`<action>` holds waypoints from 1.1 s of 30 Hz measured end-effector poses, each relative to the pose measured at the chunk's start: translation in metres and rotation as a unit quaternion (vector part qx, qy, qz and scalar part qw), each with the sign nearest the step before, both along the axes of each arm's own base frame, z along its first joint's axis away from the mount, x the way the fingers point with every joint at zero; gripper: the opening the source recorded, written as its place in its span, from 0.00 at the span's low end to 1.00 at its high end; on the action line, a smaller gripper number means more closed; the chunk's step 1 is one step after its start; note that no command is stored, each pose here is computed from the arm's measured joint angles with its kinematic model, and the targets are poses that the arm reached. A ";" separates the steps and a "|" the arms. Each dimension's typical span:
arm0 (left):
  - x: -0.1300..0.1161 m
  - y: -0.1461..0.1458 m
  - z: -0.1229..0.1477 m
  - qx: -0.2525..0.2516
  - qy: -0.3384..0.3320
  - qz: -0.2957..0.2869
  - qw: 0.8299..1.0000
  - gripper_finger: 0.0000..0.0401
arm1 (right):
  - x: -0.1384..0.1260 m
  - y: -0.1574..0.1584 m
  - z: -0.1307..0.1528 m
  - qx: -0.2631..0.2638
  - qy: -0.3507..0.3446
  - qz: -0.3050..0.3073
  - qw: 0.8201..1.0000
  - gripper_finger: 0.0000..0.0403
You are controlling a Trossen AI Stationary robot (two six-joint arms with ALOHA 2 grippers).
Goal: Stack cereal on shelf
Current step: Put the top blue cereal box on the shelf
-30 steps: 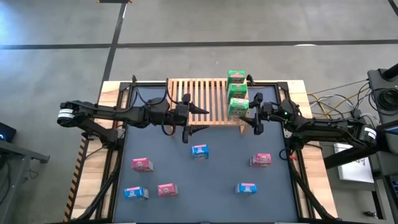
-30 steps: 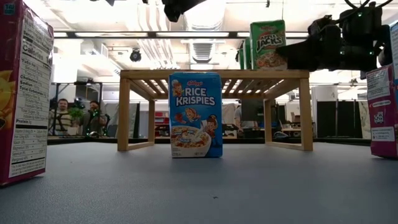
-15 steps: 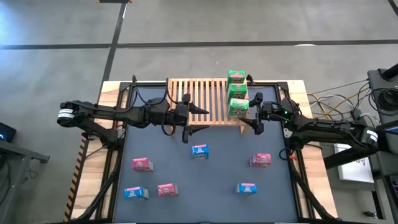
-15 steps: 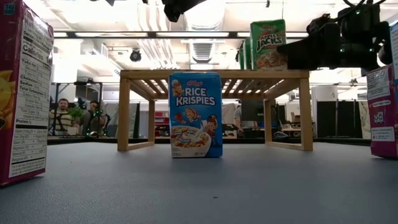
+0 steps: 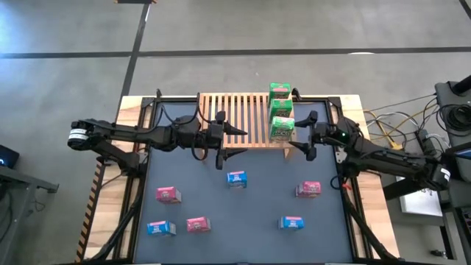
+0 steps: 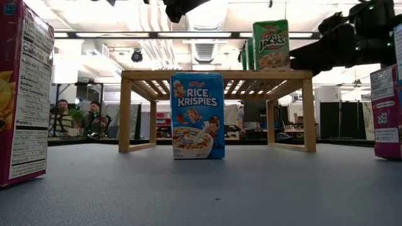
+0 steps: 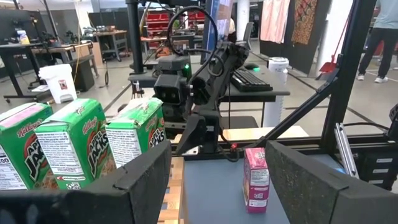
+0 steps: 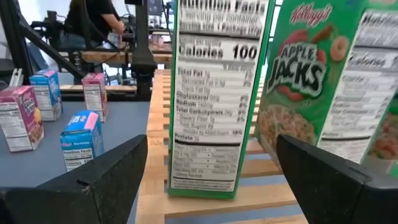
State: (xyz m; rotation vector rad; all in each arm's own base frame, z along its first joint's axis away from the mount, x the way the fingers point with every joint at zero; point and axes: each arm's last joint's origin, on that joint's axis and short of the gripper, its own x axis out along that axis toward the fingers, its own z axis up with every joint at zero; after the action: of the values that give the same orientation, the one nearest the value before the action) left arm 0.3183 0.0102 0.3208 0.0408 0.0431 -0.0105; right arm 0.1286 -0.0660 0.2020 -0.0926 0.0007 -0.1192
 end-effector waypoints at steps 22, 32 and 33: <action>0.000 -0.015 -0.001 -0.029 0.006 -0.021 0.999 0.61 | -0.055 0.035 0.047 -0.035 -0.192 0.029 0.980 0.84; -0.004 -0.052 -0.013 -0.006 0.062 0.008 0.998 0.61 | -0.066 0.046 0.055 -0.032 -0.236 0.102 0.966 0.82; -0.003 -0.054 -0.015 -0.010 0.069 0.012 0.998 0.61 | -0.065 0.047 0.056 -0.032 -0.238 0.105 0.965 0.82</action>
State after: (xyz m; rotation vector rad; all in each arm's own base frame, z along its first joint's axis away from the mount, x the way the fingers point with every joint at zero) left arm 0.3153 -0.0440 0.3058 0.0195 0.1813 0.0104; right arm 0.0634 -0.0194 0.2580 -0.1271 -0.4923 0.0727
